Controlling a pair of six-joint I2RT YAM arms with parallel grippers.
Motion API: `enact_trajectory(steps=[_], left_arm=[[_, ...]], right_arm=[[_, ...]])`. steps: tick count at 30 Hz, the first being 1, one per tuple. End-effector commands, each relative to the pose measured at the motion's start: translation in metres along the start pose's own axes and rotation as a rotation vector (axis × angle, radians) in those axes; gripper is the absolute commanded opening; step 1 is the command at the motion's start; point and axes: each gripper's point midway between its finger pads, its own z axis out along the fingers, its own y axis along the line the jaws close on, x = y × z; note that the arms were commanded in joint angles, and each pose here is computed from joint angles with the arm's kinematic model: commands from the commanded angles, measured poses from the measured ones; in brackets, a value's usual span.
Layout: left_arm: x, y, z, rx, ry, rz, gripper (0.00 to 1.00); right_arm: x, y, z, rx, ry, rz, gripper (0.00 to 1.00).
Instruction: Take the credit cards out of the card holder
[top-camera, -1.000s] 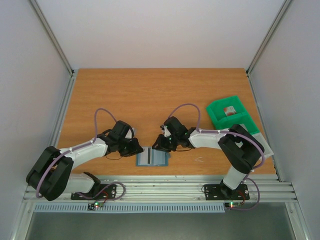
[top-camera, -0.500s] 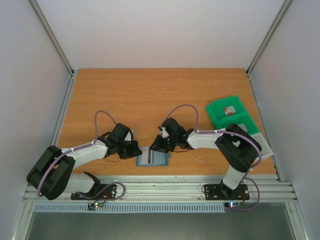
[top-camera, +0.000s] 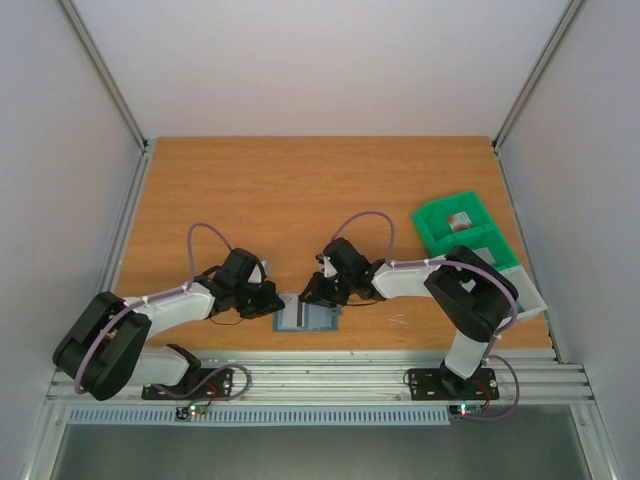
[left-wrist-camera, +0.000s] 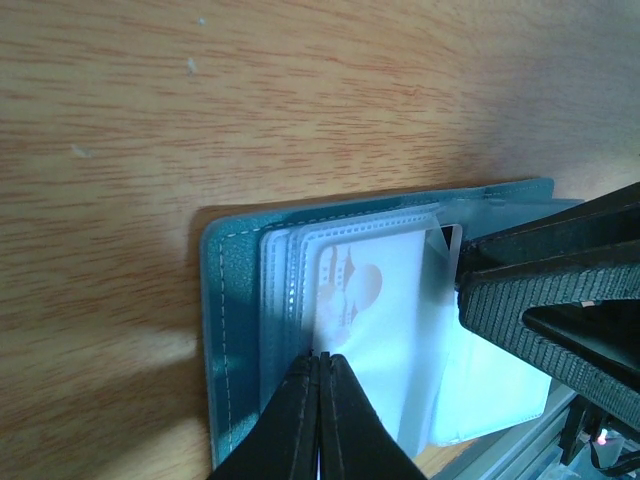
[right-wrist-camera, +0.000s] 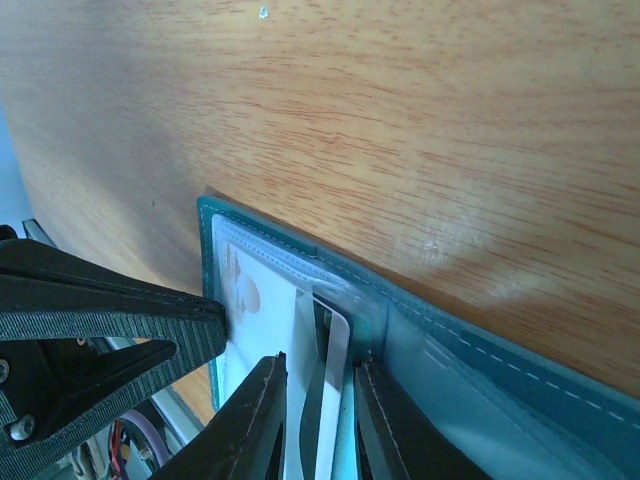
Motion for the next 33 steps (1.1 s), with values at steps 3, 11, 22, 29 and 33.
enact_trajectory(steps=[3,11,22,29,33], left_arm=[[0.006,0.016,0.005,-0.039,0.003,-0.023,0.03],[0.007,0.018,0.008,-0.045,0.008,-0.026,0.03],[0.008,0.029,0.01,-0.089,0.009,-0.027,0.04],[0.009,0.036,0.01,-0.126,0.01,-0.034,0.06],[0.009,0.04,0.01,-0.139,0.003,-0.04,0.08]], right_arm=[[0.007,-0.002,0.009,-0.016,0.023,-0.001,0.17],[0.007,0.0,0.013,-0.05,0.026,0.014,0.09],[0.0,-0.004,0.004,-0.067,-0.01,0.031,0.01],[-0.006,-0.011,-0.003,-0.104,-0.023,0.074,0.01],[-0.006,-0.017,-0.006,-0.103,-0.028,0.082,0.01]])
